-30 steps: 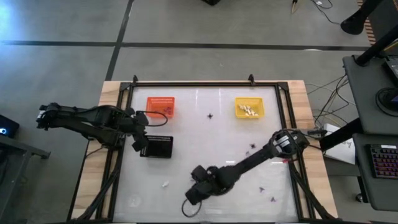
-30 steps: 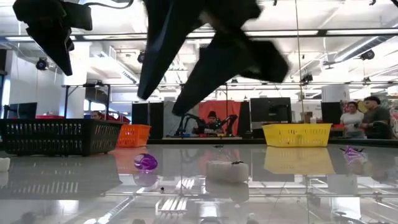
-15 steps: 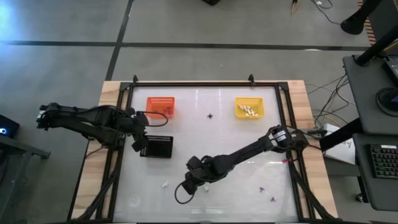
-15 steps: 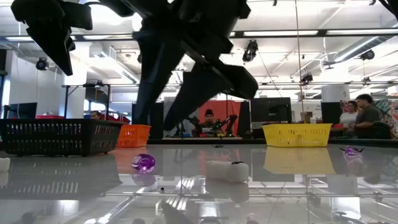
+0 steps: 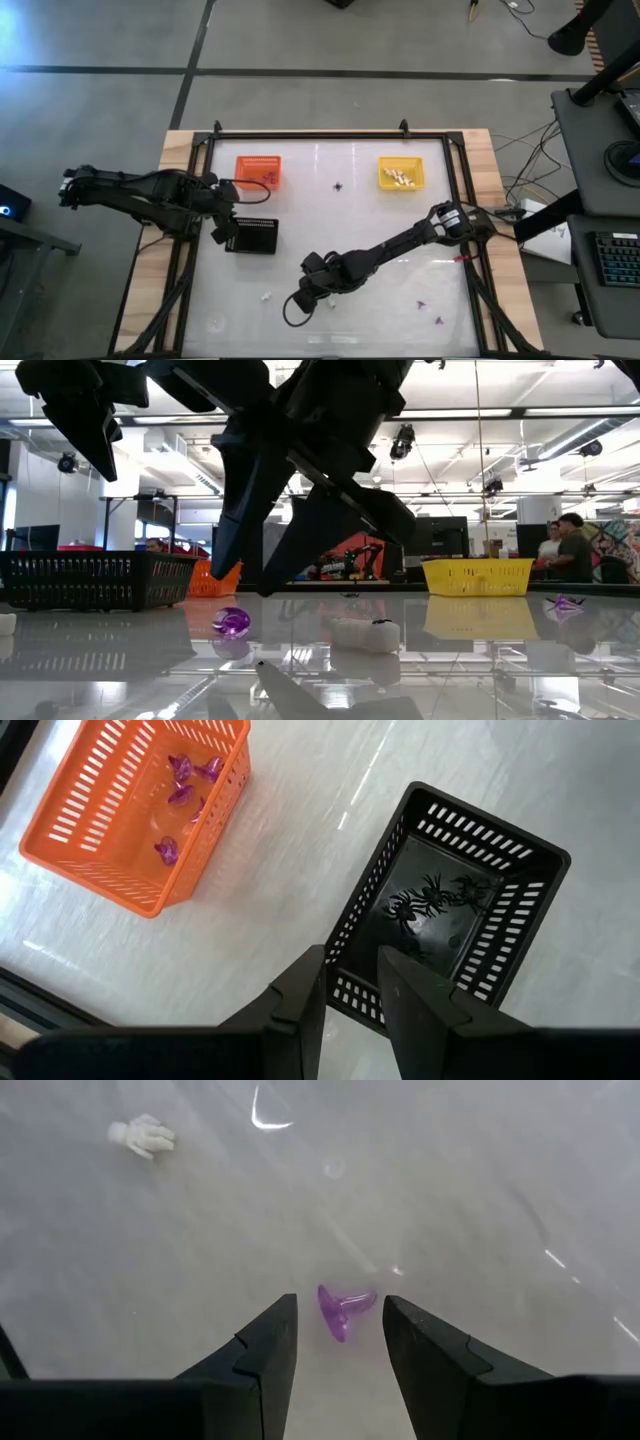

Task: Sort Halloween decoration
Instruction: Put the violet witch hat toy into the orange bin

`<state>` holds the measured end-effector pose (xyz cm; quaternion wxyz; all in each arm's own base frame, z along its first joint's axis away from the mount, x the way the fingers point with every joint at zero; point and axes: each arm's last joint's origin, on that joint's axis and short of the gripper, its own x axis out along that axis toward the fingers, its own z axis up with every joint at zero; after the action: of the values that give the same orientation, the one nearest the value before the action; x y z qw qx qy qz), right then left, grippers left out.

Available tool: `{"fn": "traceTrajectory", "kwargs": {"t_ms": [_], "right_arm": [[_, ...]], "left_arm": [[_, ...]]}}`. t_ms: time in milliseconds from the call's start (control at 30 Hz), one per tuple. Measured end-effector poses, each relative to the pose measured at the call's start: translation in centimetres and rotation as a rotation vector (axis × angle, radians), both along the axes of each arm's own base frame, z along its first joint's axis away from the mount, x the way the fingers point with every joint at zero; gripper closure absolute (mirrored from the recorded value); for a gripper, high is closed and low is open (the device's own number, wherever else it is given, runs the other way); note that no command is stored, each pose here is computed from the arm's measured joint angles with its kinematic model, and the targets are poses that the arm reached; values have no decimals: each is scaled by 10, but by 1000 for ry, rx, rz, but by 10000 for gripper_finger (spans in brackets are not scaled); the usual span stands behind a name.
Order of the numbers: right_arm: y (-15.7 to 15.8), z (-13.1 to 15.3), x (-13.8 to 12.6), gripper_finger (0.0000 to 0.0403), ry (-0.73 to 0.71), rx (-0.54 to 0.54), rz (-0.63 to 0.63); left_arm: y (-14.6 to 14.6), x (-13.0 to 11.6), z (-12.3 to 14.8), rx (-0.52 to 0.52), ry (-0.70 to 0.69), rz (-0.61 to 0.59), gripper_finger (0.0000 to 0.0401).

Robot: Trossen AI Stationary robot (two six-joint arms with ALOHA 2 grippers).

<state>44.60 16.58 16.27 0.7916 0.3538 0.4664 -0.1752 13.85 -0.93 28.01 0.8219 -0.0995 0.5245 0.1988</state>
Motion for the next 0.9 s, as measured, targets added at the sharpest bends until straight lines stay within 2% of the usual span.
{"fn": "traceTrajectory", "kwargs": {"t_ms": [267, 567, 667, 900], "right_arm": [[2, -18, 6, 259, 9, 20, 60], [3, -31, 7, 265, 38, 19, 55], [3, -31, 6, 289, 49, 17, 51], [0, -32, 4, 378, 83, 23, 24]], "left_arm": [[0, 0, 0, 0, 0, 0, 324], [0, 0, 0, 0, 0, 0, 324], [0, 0, 0, 0, 0, 0, 324], [0, 0, 0, 0, 0, 0, 324]]}}
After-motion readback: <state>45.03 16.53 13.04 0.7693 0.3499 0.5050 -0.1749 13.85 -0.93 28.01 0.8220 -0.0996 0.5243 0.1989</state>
